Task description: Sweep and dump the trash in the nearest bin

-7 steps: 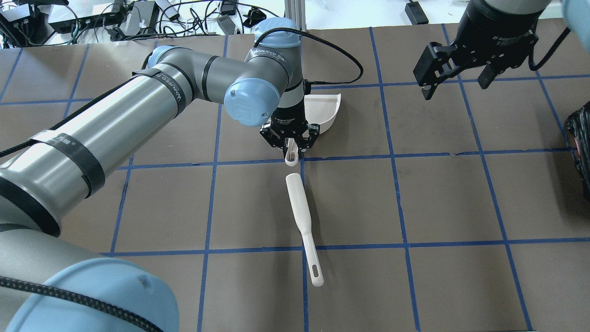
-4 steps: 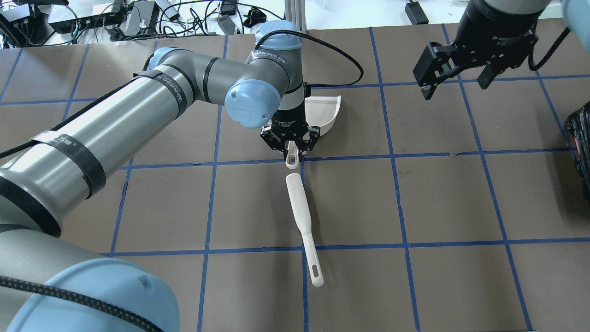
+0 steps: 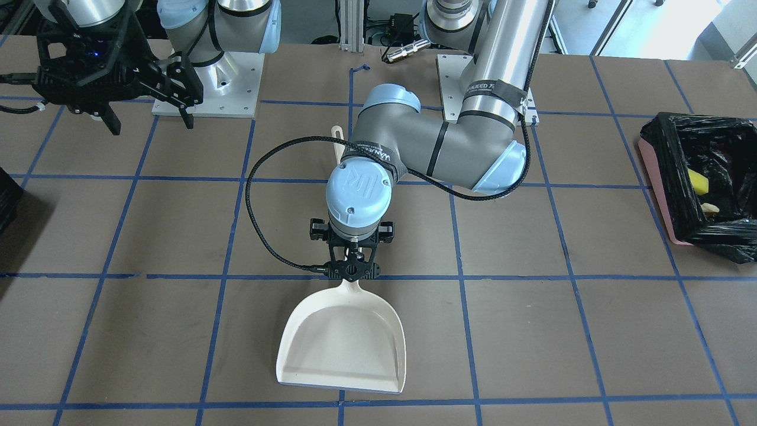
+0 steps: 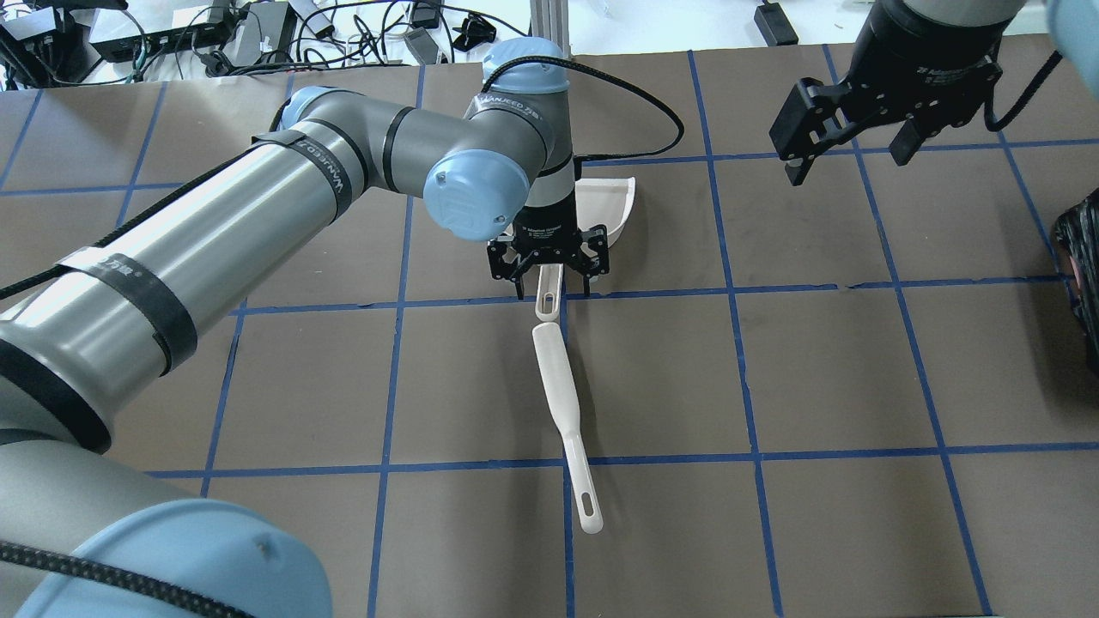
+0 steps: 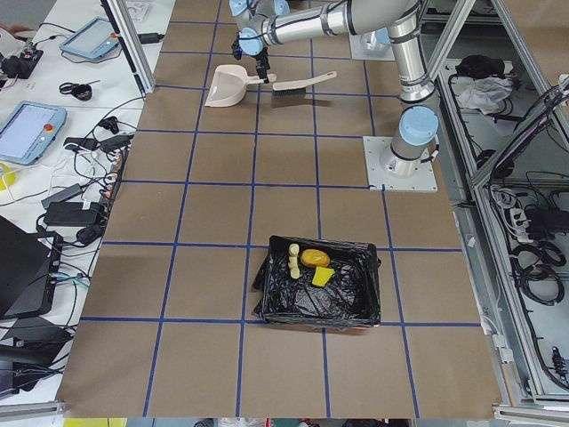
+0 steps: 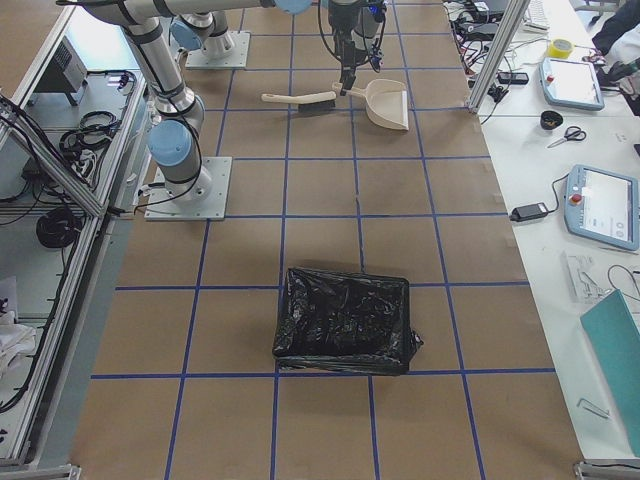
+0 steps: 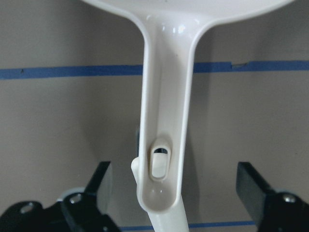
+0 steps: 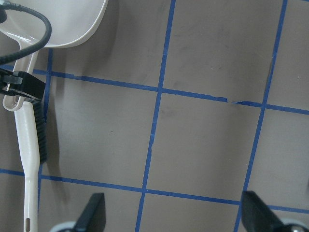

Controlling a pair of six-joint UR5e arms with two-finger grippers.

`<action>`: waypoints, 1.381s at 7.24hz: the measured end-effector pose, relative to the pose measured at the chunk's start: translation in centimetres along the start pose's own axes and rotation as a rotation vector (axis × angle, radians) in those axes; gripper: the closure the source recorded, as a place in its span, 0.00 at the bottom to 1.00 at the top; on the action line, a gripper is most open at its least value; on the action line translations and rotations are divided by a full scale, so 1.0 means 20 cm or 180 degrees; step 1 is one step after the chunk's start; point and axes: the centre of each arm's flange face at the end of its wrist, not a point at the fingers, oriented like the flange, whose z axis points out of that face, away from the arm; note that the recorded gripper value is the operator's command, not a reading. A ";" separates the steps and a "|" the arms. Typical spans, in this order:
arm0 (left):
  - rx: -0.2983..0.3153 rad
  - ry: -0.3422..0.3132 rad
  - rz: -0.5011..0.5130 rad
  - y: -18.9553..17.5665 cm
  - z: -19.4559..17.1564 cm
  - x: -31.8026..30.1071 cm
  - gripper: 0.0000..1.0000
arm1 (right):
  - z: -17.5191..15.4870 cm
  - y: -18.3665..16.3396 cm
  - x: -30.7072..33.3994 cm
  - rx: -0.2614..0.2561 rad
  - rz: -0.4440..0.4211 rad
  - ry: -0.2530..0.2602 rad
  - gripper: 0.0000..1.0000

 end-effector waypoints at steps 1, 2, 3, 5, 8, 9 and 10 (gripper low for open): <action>0.0068 0.0027 -0.0001 0.02 -0.07 -0.01 0.00 | 0.00 0.00 0.00 0.0000 0.0000 0.0000 0.00; 0.0109 0.0045 -0.0027 0.03 -0.16 -0.06 0.00 | 0.00 0.00 0.00 0.0000 0.0000 0.0000 0.00; 0.0149 0.0077 -0.0068 0.02 -0.28 -0.18 0.00 | 0.00 0.00 0.00 -0.0001 -0.0001 0.0001 0.00; 0.0387 0.0099 0.0200 0.03 -0.59 -0.49 0.00 | 0.00 0.00 0.00 -0.0004 -0.0002 0.0003 0.00; 0.0646 0.0006 0.0338 0.24 -0.99 -0.86 0.00 | 0.00 0.00 0.00 -0.0002 -0.0004 0.0005 0.00; 0.0714 -0.0104 0.0280 0.33 -1.09 -0.95 0.00 | 0.00 0.00 0.00 -0.0003 -0.0003 0.0004 0.00; 0.0757 -0.0172 0.0218 0.39 -1.15 -1.04 0.00 | 0.00 0.00 0.00 -0.0005 -0.0003 0.0004 0.00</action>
